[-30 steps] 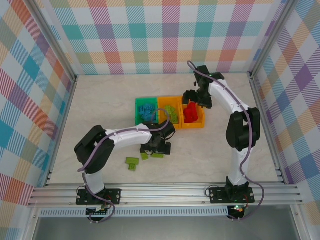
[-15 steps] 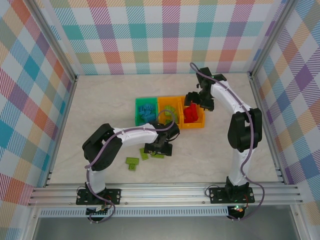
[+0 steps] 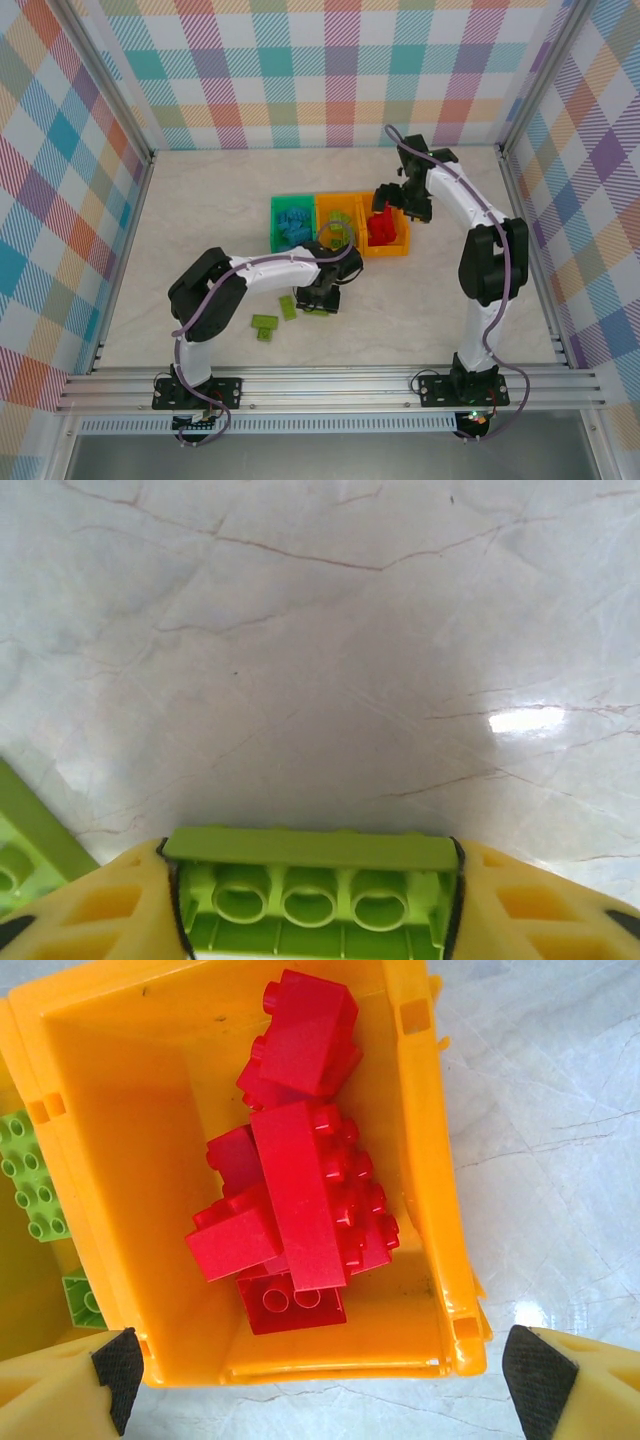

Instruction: Sort the legos into containers by color

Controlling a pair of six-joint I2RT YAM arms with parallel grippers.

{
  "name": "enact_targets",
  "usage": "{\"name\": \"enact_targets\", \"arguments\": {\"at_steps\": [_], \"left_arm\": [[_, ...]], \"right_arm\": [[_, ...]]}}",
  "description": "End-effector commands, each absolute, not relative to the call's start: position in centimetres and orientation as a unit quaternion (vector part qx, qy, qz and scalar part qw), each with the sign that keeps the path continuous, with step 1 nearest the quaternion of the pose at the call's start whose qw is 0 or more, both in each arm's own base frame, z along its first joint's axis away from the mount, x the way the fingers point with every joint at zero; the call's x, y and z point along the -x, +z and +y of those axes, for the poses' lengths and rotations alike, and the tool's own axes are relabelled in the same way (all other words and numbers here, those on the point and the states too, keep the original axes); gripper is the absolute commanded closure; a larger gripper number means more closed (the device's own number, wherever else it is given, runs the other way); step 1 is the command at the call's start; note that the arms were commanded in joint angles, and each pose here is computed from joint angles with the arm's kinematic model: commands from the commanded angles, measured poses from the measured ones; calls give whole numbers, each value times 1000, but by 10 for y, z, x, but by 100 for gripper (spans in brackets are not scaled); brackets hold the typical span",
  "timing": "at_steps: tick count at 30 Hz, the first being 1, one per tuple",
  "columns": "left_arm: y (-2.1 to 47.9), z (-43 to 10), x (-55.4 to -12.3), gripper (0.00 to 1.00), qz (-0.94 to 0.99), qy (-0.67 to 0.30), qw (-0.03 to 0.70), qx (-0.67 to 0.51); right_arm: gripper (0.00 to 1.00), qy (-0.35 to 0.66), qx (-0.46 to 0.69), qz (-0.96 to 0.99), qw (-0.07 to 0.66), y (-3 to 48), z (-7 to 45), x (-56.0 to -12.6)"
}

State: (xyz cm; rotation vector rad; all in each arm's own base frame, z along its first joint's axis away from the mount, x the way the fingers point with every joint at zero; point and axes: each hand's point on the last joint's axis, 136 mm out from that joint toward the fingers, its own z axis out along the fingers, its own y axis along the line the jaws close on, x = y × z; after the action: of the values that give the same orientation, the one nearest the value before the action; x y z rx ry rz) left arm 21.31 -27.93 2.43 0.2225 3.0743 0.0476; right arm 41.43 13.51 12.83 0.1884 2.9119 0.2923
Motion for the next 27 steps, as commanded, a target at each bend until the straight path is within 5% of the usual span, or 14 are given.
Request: {"name": "enact_targets", "arguments": {"at_steps": [1,9,17,27], "left_arm": [[23,-283,-213,54,995,24,35,-86],[82,-305,-272,53,990,-3,115,-88],[86,-297,-280,51,992,0,95,-84],[55,-272,-226,22,998,10,48,-50]], "right_arm": [[6,120,-68,983,121,145,136,-413],[5,143,-54,975,161,167,140,-411],[5,133,-55,979,144,160,133,-401],[6,144,-55,979,131,146,136,-392]]}}
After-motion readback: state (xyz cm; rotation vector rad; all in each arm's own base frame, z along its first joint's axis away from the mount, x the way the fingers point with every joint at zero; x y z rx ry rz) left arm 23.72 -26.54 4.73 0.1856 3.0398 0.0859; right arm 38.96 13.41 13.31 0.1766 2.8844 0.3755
